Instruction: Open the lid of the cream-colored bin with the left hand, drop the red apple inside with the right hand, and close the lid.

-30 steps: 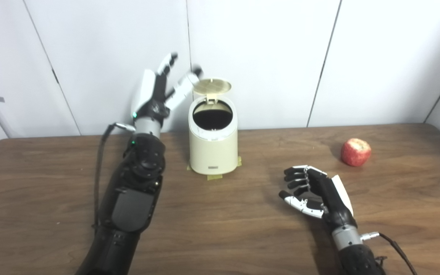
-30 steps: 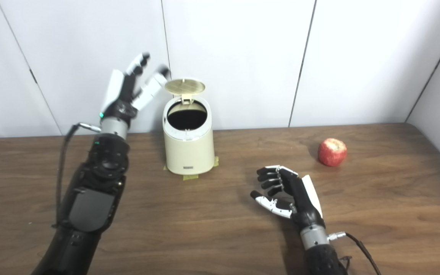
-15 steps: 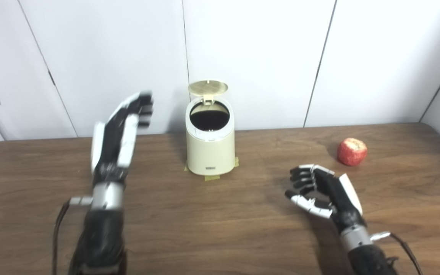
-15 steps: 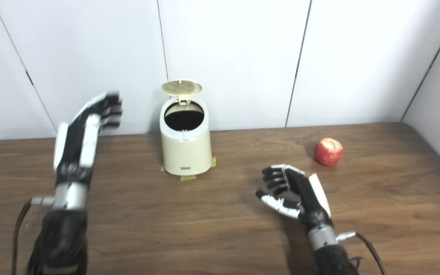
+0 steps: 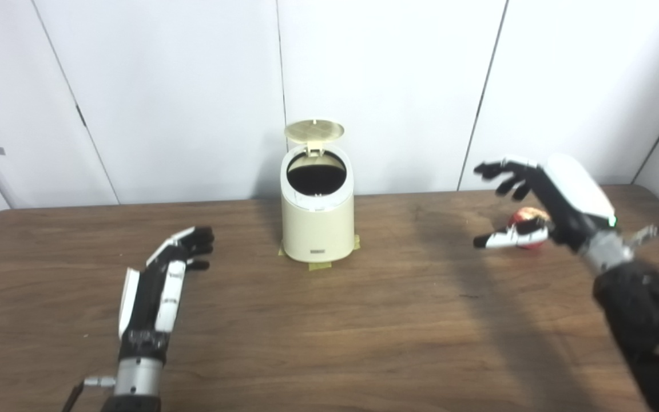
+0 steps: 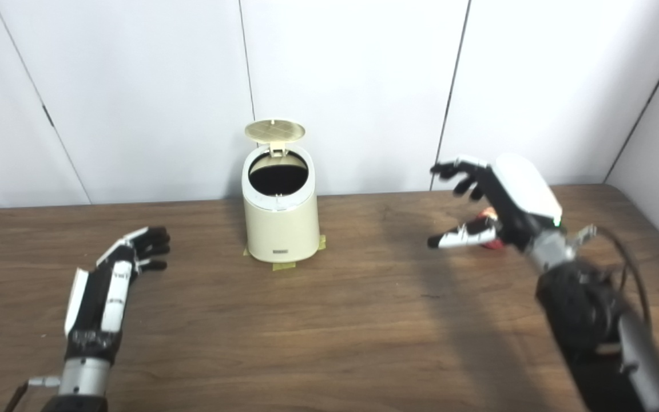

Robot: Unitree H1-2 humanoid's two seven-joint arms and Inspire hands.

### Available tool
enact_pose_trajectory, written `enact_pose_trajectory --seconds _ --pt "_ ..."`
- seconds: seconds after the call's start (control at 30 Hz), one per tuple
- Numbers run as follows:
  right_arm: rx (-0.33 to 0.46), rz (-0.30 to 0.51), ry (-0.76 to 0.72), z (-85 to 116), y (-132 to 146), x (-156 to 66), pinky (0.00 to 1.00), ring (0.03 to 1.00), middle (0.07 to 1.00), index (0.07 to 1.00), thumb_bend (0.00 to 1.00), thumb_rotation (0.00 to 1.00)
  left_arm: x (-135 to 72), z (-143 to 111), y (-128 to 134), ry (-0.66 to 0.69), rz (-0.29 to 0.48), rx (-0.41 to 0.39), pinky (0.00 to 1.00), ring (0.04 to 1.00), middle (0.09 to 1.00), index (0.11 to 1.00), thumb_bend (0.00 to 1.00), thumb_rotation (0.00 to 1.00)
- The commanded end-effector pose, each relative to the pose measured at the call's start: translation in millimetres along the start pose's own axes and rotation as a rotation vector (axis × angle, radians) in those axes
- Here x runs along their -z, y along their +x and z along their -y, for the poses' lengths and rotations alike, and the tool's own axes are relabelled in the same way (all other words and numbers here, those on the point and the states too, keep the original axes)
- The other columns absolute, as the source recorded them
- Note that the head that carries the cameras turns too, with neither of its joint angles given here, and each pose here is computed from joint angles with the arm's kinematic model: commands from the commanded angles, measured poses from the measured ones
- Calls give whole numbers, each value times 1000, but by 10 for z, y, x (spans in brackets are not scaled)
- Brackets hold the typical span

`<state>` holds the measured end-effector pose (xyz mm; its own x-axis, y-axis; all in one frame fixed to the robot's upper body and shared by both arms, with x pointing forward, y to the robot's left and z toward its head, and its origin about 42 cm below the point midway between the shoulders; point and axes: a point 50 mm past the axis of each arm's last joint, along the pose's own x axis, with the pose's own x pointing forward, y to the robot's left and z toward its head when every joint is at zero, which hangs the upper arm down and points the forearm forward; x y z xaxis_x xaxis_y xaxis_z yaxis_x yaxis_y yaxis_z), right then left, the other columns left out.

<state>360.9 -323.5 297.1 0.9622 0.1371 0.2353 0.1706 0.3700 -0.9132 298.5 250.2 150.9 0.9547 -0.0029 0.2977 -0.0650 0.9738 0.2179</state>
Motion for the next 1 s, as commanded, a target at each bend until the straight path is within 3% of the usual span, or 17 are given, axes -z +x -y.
enact_pose_trajectory --seconds 0.0,0.13,0.23,0.4,0.53,0.7,0.97 --pt "19 12 -70 304 183 -100 558 708 782 766 899 251 -117 21 122 -14 102 3 687 749 763 761 366 954" --pt "-69 -26 -185 514 466 -92 569 759 831 800 950 245 -26 31 121 -4 93 16 685 749 761 755 400 951" --pt "-160 -99 -251 519 686 -17 584 793 860 821 929 277 21 33 103 5 68 25 690 757 771 763 392 948" --pt "-277 -220 -274 251 1010 356 617 814 872 843 930 255 26 44 75 16 59 33 666 751 771 766 338 923" --pt "-329 -270 -283 52 1122 613 601 792 856 841 931 229 19 72 55 14 43 46 665 757 778 770 364 895" --pt "-417 -335 -326 -136 1232 779 619 796 887 844 924 240 31 107 51 39 47 62 681 765 781 765 358 899" --pt "-487 -368 -336 -247 1291 912 619 811 898 826 944 262 -1 115 46 33 38 54 687 766 779 762 372 884"
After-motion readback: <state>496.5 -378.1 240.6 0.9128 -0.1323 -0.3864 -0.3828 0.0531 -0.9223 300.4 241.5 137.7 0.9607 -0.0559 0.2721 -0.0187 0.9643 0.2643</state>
